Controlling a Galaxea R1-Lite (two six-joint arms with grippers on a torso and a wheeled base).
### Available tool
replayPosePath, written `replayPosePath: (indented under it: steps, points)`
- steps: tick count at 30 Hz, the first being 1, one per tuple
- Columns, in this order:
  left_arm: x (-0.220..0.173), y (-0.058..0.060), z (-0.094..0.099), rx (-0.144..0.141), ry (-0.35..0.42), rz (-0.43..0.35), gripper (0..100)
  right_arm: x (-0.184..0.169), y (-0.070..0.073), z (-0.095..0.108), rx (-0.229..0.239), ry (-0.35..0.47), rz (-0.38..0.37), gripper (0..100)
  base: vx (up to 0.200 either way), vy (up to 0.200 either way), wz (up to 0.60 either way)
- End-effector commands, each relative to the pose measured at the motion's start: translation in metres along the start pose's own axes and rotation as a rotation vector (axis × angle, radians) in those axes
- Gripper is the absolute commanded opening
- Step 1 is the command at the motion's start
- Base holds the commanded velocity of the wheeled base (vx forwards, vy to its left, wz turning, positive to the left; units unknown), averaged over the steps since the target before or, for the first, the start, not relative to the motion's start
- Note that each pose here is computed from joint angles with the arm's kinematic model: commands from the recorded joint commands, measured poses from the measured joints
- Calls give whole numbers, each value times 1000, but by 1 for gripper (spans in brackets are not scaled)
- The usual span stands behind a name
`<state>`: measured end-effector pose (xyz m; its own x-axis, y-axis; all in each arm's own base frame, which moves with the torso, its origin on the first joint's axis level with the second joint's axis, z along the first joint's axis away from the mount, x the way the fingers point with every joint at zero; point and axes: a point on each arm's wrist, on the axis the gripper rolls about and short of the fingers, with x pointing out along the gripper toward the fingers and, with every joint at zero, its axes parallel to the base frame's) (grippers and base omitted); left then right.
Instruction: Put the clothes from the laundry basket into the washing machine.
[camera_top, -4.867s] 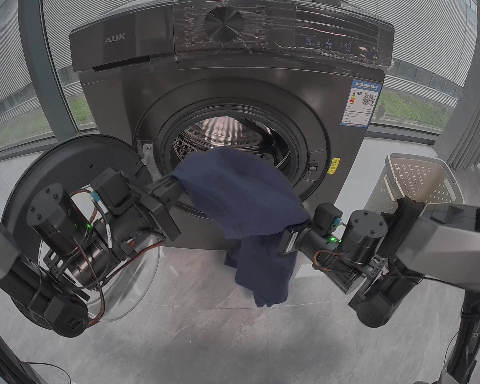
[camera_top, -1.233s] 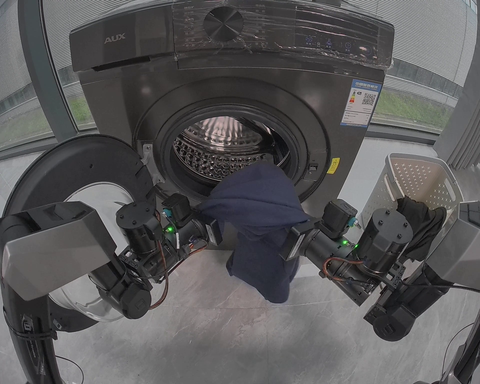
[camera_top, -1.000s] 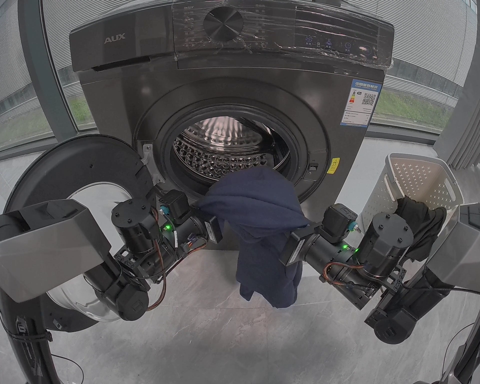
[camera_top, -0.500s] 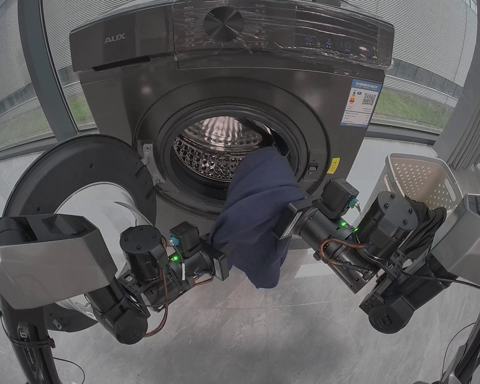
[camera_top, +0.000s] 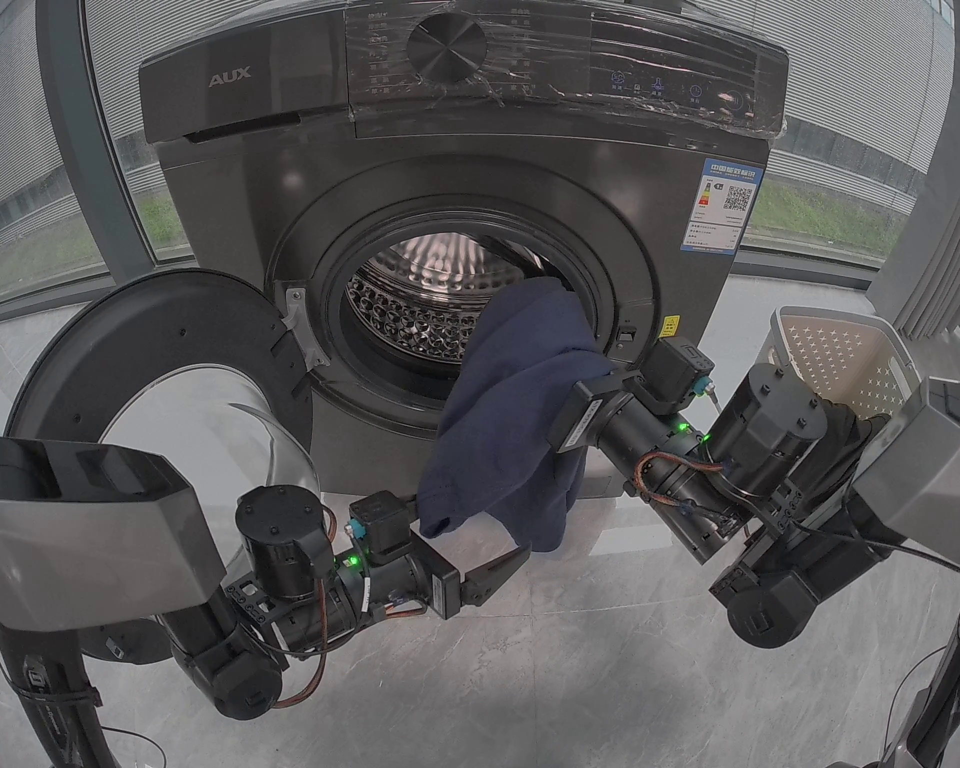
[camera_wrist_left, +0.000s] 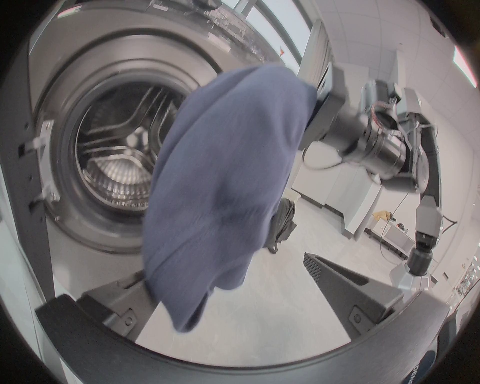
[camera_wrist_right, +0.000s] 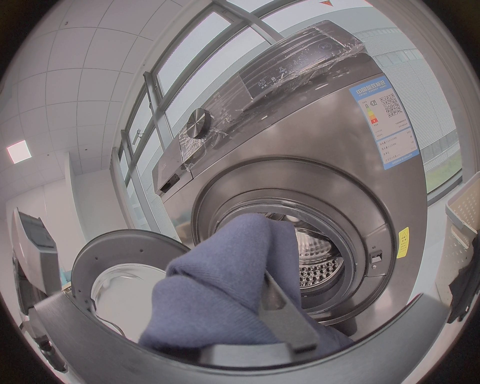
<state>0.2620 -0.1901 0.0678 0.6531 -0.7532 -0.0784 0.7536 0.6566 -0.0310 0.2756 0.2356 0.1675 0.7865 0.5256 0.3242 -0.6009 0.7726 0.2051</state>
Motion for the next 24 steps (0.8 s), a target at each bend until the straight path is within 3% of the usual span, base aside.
replayPosePath:
  steps: [1, 6, 11, 14, 19, 24]
  points:
    - [0, -8, 32, 30, -120, -31, 100, 6, -7, -13, -11, 20, -14, 0, 0, 0, 0]
    - [-7, -11, 54, 40, -190, -34, 100, 9, -14, -13, -17, 16, -32, 0, 0, 0, 0]
    - [-19, -15, 61, 40, -200, -42, 100, 10, -22, -14, -24, 16, -52, 0, 0, 0, 0]
    - [-29, -19, 54, 33, -161, -56, 100, 10, -28, -13, -29, 13, -65, 0, 0, 0, 0]
    - [-50, -27, 21, 16, -2, -98, 100, 17, -35, -9, -34, -14, -82, 0, 0, 0, 0]
    - [-55, -26, 15, 21, 29, -104, 100, 20, -36, -5, -34, -34, -80, 0, 0, 0, 0]
